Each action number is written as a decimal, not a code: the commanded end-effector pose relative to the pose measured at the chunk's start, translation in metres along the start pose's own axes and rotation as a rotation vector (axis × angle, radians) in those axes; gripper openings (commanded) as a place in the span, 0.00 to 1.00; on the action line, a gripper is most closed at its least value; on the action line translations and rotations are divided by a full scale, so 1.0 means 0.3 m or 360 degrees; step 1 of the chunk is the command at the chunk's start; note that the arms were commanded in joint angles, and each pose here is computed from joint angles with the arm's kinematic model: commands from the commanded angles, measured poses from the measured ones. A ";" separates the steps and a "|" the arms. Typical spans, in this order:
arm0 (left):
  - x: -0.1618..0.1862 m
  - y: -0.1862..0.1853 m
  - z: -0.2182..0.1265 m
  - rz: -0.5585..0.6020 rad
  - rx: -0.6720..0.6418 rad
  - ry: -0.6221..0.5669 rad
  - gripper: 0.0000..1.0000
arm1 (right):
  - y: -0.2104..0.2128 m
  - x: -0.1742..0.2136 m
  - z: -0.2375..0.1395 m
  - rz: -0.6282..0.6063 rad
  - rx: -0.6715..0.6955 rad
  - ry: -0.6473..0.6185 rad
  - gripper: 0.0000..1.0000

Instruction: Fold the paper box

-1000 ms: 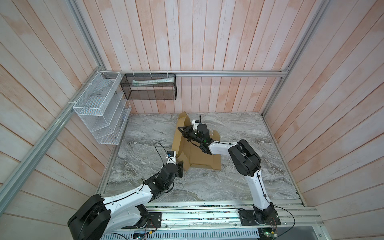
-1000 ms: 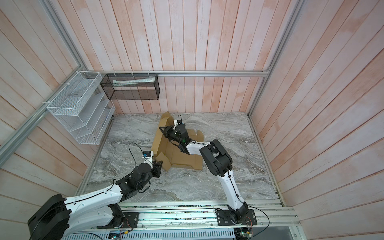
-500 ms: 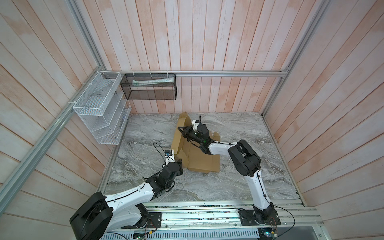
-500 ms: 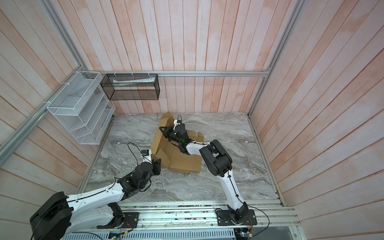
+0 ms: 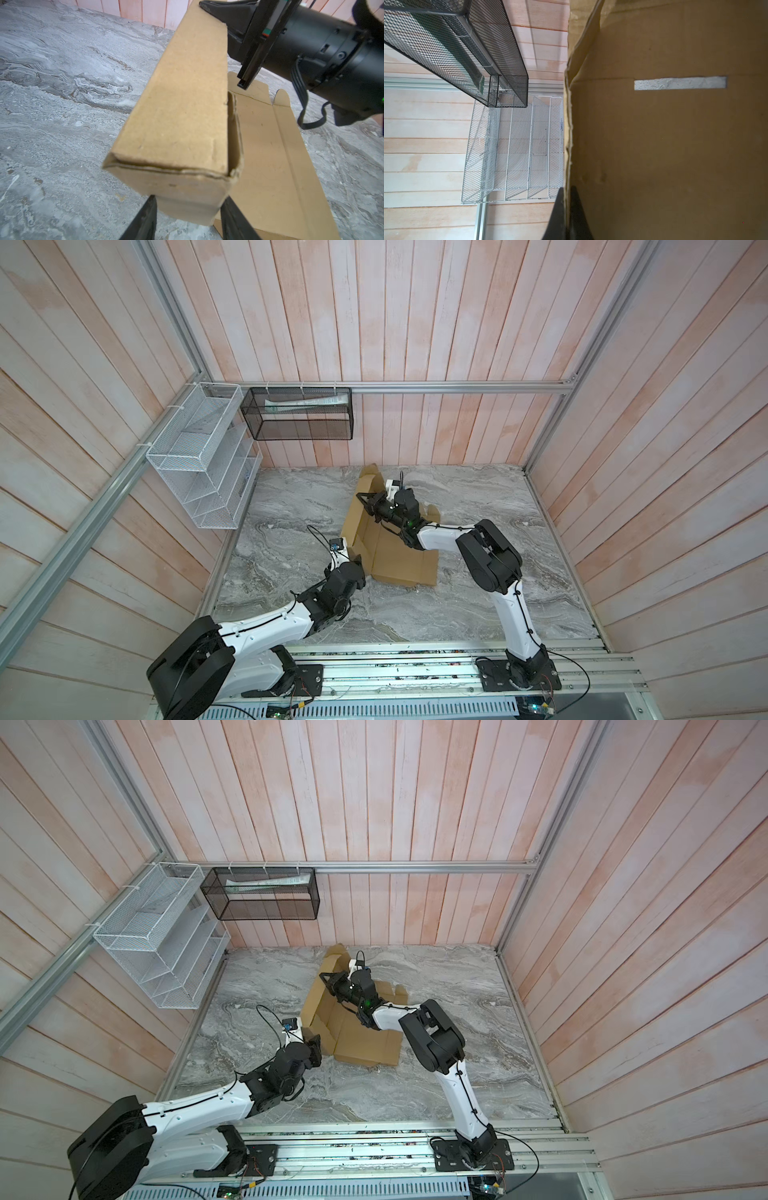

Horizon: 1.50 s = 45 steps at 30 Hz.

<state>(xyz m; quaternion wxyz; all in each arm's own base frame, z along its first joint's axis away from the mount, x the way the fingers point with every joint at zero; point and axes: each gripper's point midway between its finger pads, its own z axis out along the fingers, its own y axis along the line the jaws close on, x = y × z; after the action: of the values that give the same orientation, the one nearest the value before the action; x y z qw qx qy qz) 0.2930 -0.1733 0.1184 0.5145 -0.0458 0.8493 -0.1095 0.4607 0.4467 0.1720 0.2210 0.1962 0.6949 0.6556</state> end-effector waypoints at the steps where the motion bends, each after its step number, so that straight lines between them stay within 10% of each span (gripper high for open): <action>1: -0.060 -0.007 0.007 -0.0043 -0.0045 -0.0078 0.51 | 0.015 0.100 -0.020 0.0028 -0.0009 0.0153 0.00; 45: -0.122 0.034 0.050 0.0112 -0.0243 -0.0269 0.52 | 0.003 0.080 -0.236 -0.0001 -0.0091 0.0126 0.00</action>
<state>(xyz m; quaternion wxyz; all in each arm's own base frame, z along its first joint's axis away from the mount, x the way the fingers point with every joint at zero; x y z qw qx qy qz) 0.3142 -0.1584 0.1240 0.5574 -0.0469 0.8286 -0.0226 0.4181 0.3941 0.1739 0.2242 0.1891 0.6770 0.6751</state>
